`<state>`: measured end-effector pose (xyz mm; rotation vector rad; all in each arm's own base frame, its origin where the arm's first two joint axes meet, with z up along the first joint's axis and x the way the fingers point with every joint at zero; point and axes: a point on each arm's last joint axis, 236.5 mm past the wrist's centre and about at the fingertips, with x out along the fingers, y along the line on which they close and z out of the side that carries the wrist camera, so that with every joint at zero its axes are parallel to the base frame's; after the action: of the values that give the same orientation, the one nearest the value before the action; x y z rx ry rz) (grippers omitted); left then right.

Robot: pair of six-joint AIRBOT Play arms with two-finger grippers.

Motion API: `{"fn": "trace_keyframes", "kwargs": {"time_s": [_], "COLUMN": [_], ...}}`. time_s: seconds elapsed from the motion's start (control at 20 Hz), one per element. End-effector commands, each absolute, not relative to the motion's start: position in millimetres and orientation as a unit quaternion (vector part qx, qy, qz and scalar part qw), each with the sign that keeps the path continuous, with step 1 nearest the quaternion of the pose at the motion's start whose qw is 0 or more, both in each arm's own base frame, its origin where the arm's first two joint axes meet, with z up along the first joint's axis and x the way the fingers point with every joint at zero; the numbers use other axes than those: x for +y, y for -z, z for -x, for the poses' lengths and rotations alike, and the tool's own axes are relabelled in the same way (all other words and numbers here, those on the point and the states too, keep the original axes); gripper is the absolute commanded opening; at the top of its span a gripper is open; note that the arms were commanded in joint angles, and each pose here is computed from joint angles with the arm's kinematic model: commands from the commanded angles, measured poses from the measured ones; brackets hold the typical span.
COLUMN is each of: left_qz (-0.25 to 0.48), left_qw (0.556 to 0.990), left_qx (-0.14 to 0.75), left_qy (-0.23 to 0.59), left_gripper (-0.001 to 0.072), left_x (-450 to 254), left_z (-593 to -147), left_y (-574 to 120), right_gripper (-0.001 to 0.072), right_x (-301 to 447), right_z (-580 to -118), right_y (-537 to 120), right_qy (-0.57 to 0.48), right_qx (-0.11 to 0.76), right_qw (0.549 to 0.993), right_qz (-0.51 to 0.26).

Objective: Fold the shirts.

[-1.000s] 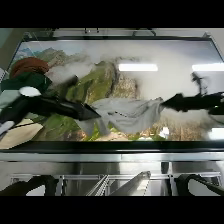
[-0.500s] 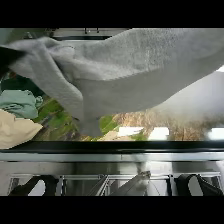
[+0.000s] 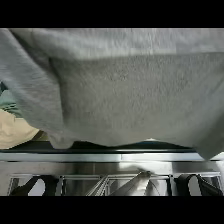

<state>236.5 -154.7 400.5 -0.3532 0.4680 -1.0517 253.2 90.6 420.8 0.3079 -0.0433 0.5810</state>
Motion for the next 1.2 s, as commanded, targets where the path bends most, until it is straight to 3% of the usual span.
{"fn": "trace_keyframes", "kwargs": {"time_s": [0.0,0.15,0.3,0.35,0.4,0.45,0.5,0.55,0.7,0.85,0.9,0.95,1.0,1.15], "left_qz": [0.187,0.186,0.206,0.221,0.240,0.262,0.282,0.295,0.296,0.256,0.246,0.238,0.232,0.243], "left_qw": [0.793,0.766,0.730,0.711,0.693,0.677,0.664,0.652,0.638,0.641,0.639,0.635,0.632,0.609], "left_qx": [0.358,0.479,0.550,0.568,0.578,0.582,0.580,0.579,0.601,0.653,0.670,0.686,0.696,0.718], "left_qy": [0.456,0.386,0.350,0.351,0.356,0.366,0.379,0.390,0.380,0.310,0.286,0.263,0.250,0.233], "left_gripper": [0.0023,0.0023,0.0046,0.0276,0.0401,0.0540,0.0604,0.0601,0.0600,0.0600,0.0600,0.0601,0.0600,0.0599], "left_x": [-160.5,-176.2,-193.1,-198.7,-203.8,-205.6,-203.3,-197.7,-156.8,-112.2,-100.3,-90.0,-82.9,-79.9], "left_z": [-298.2,-370.1,-425.6,-438.3,-449.5,-462.0,-471.0,-476.0,-469.0,-431.6,-416.6,-400.7,-387.2,-357.0], "left_y": [-307.9,-172.1,-51.9,-24.6,-7.2,1.5,0.2,-4.6,-20.3,3.1,15.1,29.6,41.9,75.2], "right_gripper": [0.0023,0.0023,0.0023,0.0023,0.0051,0.0255,0.0426,0.0464,0.0463,0.0460,0.0449,0.0372,0.0350,0.0368], "right_x": [72.5,56.6,26.5,13.9,1.5,-11.4,-19.4,-26.7,-52.0,-62.9,-61.7,-57.9,-50.3,-31.7], "right_z": [-297.1,-345.6,-395.6,-410.8,-423.7,-435.5,-443.8,-447.3,-430.6,-367.2,-342.7,-323.9,-309.9,-288.0], "right_y": [-342.7,-241.6,-114.1,-79.2,-55.0,-37.5,-30.2,-30.4,-34.1,6.5,23.6,36.3,44.6,52.6], "right_qy": [-0.288,-0.270,-0.185,-0.160,-0.141,-0.128,-0.126,-0.132,-0.125,-0.084,-0.063,-0.048,-0.042,-0.025], "right_qx": [0.102,0.203,0.293,0.311,0.320,0.327,0.333,0.338,0.367,0.478,0.513,0.533,0.542,0.536], "right_qw": [0.924,0.889,0.868,0.866,0.865,0.865,0.862,0.861,0.855,0.794,0.769,0.752,0.743,0.736], "right_qz": [-0.229,-0.309,-0.357,-0.357,-0.360,-0.359,-0.361,-0.357,-0.346,-0.365,-0.376,-0.383,-0.391,-0.412]}}
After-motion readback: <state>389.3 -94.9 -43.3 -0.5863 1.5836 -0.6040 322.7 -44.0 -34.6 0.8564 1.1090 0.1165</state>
